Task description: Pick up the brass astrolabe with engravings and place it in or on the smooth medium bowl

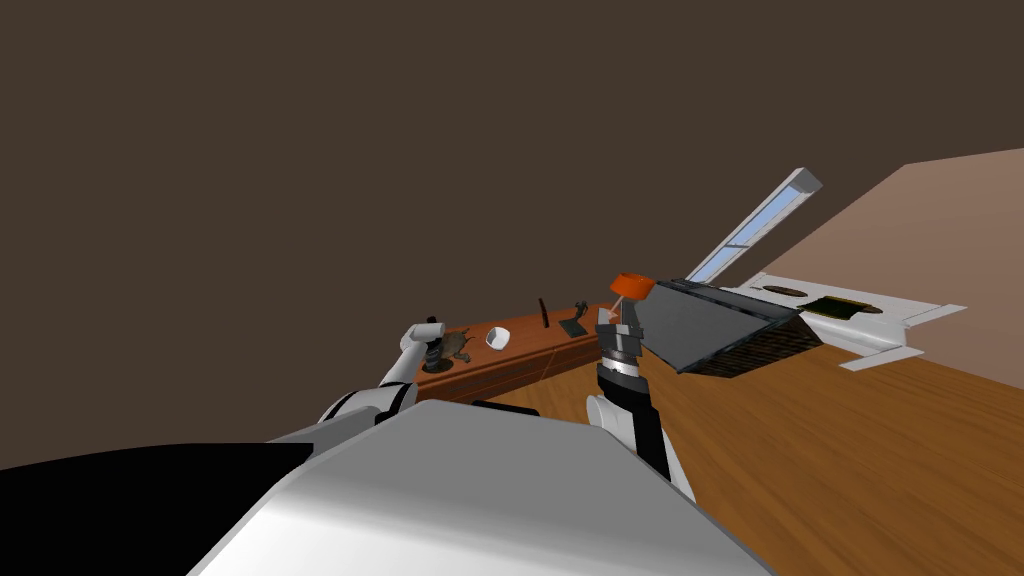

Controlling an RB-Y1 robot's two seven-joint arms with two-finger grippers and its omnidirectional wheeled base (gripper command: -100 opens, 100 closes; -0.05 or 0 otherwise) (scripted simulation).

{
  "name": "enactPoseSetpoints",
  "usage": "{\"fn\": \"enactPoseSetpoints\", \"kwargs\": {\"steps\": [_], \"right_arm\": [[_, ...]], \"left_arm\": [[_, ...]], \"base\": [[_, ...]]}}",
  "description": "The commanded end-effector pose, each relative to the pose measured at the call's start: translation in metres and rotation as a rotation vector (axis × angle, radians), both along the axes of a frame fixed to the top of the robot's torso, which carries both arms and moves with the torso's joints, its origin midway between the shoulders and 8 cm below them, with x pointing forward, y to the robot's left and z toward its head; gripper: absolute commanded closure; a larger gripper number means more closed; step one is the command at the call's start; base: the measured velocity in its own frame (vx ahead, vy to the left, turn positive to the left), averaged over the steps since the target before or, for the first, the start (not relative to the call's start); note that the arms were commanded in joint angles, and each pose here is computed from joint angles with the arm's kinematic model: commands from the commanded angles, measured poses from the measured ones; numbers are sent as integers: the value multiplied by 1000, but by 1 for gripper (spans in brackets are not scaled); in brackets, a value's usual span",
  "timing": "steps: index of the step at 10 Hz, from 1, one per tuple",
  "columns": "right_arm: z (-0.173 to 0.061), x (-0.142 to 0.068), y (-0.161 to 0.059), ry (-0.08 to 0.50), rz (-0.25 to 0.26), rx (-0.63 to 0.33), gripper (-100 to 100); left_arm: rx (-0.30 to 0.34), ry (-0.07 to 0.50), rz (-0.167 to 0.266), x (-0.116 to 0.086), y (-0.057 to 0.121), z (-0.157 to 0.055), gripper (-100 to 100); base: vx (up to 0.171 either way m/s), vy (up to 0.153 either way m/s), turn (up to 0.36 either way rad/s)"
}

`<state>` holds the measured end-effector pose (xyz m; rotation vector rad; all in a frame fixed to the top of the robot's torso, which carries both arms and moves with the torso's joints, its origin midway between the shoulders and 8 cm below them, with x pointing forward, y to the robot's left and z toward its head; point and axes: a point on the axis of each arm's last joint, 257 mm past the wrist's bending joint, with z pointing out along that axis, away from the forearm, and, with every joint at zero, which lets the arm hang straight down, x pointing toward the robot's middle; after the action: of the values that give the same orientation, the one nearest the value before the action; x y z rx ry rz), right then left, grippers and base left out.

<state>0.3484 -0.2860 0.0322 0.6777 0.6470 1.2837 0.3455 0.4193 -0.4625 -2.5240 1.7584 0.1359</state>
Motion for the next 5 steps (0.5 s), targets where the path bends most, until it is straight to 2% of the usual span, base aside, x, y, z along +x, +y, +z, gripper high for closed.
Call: {"fn": "enactPoseSetpoints", "kwargs": {"steps": [1,2,3,4,5], "right_arm": [[0,0,0,0,0,0,0],[0,0,0,0,0,0,0],[0,0,0,0,0,0,0],[0,0,0,0,0,0,0],[0,0,0,0,0,0,0]], "left_arm": [[0,0,0,0,0,0,100],[0,0,0,0,0,0,100],[0,-1,0,0,0,0,0],[3,-6,2,5,3,11,100],[3,-6,3,7,4,16,100]], "base": [[0,0,0],[0,0,0],[0,0,0],[-11,-11,-14],[-18,-18,-15]]}}
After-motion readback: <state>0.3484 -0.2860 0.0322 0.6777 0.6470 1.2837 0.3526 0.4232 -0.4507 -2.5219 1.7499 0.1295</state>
